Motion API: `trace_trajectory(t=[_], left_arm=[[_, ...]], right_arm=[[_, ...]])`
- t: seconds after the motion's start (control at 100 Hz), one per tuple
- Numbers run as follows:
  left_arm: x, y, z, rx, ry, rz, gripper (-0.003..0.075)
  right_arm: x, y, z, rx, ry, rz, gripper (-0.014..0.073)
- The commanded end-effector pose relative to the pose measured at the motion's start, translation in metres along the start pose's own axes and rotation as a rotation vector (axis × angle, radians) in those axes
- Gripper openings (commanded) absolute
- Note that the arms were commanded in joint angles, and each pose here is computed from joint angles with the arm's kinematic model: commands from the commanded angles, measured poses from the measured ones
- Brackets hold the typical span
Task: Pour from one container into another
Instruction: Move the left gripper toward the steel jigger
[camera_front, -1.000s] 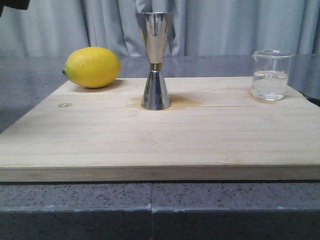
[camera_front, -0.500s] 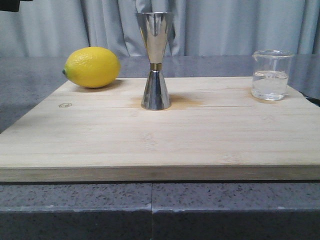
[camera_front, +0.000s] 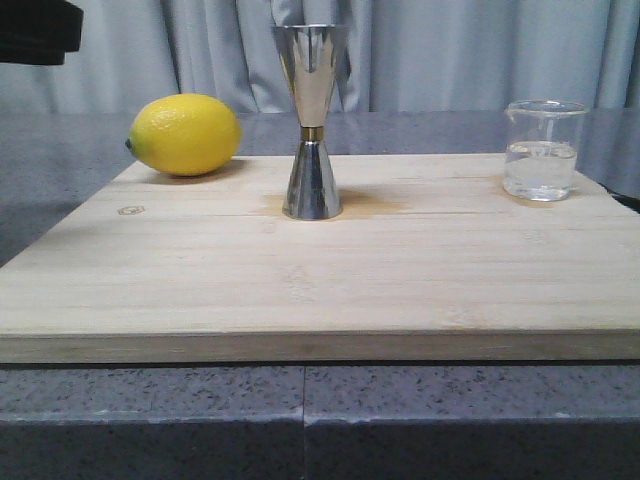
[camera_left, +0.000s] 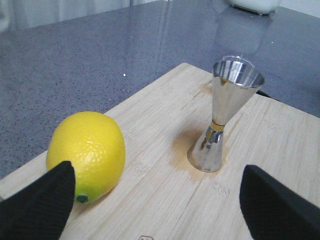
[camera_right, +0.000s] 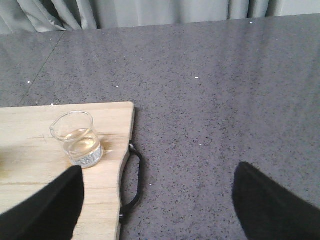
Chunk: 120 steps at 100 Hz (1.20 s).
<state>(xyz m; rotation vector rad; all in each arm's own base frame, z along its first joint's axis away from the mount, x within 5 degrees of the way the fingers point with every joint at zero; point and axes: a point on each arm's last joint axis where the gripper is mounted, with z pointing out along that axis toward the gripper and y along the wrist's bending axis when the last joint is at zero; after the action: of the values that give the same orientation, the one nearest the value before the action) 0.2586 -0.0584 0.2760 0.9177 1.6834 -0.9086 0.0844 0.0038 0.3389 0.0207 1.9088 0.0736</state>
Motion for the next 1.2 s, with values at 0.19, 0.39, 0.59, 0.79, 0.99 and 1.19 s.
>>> trace_trajectory(t=[0.19,0.39,0.59,0.79,0.99,1.19], left_arm=[[-0.001,-0.011,0.022,0.121,-0.136,0.036,0.0619],[0.016,-0.023,0.047,0.141,-0.215,0.055,0.0619],[0.03,-0.037,0.075,0.237,-0.183,0.067,0.0619],[0.033,-0.041,0.094,0.297,-0.166,0.074,0.0619],[0.019,-0.039,0.106,0.326,-0.189,0.121,0.0619],[0.012,-0.039,0.125,0.371,-0.198,0.145,0.0619]], right_arm=[[-0.017,0.0,-0.003,0.001,-0.094,-0.004,0.0554],[-0.017,0.0,-0.003,0.001,-0.092,-0.004,0.0554],[-0.016,0.0,-0.002,0.0,-0.083,-0.004,0.0554],[-0.016,0.0,-0.002,0.0,-0.083,-0.004,0.0554],[-0.015,0.001,-0.002,0.0,-0.075,-0.004,0.0554],[-0.015,0.001,-0.002,0.0,-0.075,-0.004,0.0554]])
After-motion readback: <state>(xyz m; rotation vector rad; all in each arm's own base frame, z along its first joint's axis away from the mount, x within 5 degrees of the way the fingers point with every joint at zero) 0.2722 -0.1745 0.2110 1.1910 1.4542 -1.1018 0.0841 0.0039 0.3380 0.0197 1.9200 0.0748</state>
